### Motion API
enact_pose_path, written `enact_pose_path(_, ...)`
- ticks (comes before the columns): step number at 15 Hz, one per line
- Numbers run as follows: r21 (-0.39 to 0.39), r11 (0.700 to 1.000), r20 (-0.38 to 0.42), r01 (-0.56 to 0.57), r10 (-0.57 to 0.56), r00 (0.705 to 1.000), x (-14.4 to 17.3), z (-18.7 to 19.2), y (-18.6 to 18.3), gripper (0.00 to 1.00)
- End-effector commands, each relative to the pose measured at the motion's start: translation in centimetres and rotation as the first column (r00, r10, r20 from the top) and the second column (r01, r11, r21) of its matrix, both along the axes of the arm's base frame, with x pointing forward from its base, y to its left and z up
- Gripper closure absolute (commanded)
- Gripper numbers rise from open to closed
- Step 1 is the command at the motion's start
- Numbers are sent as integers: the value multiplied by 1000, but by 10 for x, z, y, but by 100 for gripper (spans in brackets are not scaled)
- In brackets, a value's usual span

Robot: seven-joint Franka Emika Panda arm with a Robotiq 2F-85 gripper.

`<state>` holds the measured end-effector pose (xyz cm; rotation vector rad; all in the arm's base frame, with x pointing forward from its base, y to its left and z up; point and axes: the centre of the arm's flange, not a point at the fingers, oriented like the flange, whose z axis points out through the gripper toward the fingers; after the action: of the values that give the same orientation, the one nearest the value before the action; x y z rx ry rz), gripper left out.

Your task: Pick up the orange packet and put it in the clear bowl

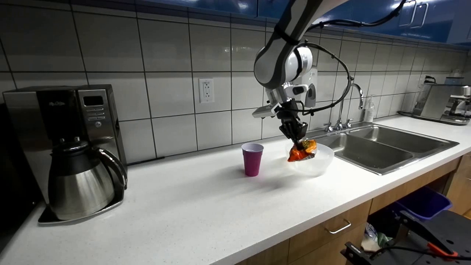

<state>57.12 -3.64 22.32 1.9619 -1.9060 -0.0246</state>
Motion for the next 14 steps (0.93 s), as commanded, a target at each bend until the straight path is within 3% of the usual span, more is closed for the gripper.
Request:
enact_pose_path(1,-33,998,-4,49,-50,999,8,13,-31,100)
enact_pose_path(14,-66,992,59,107,-103,993,41,1,-91,100)
